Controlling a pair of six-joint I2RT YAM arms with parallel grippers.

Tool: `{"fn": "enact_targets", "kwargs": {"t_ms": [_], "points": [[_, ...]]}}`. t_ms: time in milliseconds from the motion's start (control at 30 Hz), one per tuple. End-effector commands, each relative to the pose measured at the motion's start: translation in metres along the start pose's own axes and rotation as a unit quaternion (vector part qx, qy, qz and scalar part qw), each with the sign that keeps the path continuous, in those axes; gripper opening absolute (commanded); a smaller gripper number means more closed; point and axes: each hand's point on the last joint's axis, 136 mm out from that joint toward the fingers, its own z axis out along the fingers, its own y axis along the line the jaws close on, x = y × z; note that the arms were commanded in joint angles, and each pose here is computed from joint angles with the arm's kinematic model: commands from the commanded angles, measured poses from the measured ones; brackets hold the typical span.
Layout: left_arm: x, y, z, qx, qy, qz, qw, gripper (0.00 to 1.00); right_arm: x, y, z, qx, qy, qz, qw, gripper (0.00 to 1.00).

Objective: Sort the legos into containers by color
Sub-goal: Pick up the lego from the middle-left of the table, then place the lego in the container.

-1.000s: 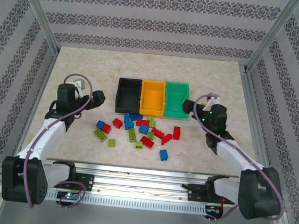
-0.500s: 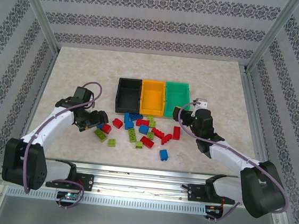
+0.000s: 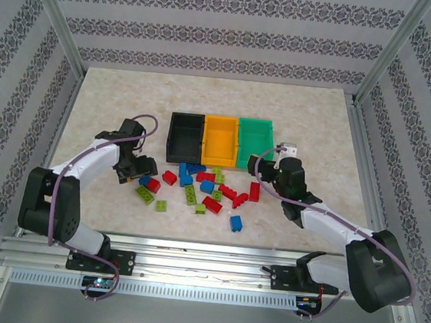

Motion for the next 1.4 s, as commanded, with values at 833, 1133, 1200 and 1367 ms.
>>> {"fn": "enact_targets", "kwargs": {"t_ms": [833, 1133, 1200, 1367], "points": [[-0.01, -0.001, 0.015, -0.027, -0.005, 0.036, 0.999, 0.42, 0.0, -0.001, 0.002, 0.013, -0.003, -0.006, 1.0, 0.98], [-0.024, -0.012, -0.014, -0.002, -0.055, 0.048, 0.997, 0.31, -0.001, -0.002, 0.002, 0.016, -0.005, -0.007, 1.0, 0.98], [-0.031, -0.018, -0.026, 0.008, -0.073, 0.051, 0.996, 0.29, -0.001, -0.002, 0.002, 0.016, -0.005, -0.006, 1.0, 0.98], [-0.056, -0.056, -0.066, 0.074, -0.14, 0.062, 0.986, 0.27, -0.007, -0.01, -0.008, 0.035, -0.027, 0.002, 0.999, 0.98]]}}
